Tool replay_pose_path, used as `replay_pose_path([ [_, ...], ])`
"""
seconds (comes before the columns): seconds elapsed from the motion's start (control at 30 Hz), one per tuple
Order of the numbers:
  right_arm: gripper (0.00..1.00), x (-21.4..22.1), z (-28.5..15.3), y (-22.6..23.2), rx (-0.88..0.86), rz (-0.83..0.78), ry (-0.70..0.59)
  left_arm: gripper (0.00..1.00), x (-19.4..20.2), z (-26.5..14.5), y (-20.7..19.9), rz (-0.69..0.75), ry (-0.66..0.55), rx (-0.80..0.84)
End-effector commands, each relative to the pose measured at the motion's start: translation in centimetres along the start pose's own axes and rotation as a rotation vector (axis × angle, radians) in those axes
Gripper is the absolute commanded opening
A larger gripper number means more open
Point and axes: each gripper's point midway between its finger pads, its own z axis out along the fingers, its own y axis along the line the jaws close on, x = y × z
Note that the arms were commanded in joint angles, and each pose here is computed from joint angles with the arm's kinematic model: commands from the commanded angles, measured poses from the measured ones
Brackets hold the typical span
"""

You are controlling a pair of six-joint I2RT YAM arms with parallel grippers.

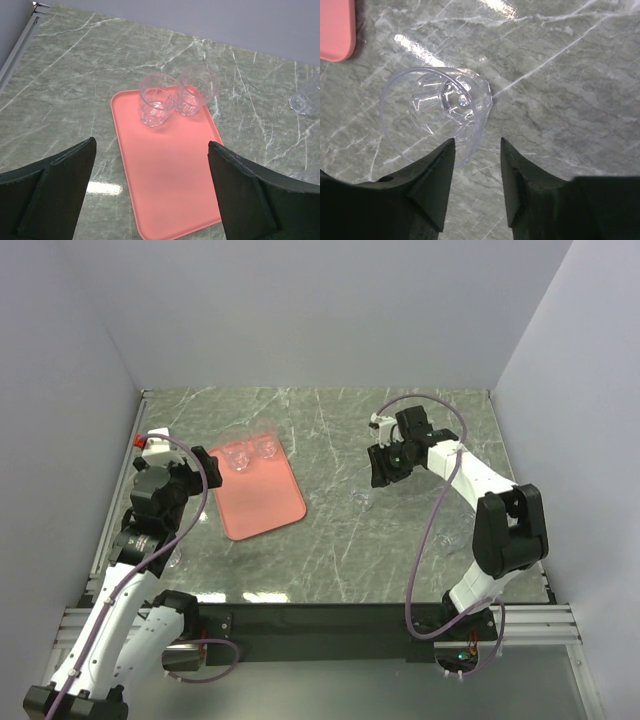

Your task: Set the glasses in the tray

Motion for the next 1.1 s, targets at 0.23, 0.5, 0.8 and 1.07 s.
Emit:
replay_pose_path([
  [0.23, 0.36, -1.0, 0.6, 0.2, 0.025, -0.032, 0.005, 0.99, -1.4, -0.2, -0.3, -0.010, -0.053, 0.016],
  [0.5, 0.14, -1.2, 0.5, 0.2, 0.040, -0.071, 0.007, 0.99, -1.7, -0.4, -0.2, -0.011, -0.064, 0.015],
  [0.8, 0.01, -4.0, -2.4, 3.0, -0.112, -0.257, -0.015, 0.99, -1.6, -0.4, -0.2, -0.011, -0.064, 0.011],
  [1.07, 0.00, -10.7, -4.6, 5.5, -0.197, -0.383, -0.135, 0.99, -1.9, -0.5, 0.3, -0.009, -0.076, -0.012],
])
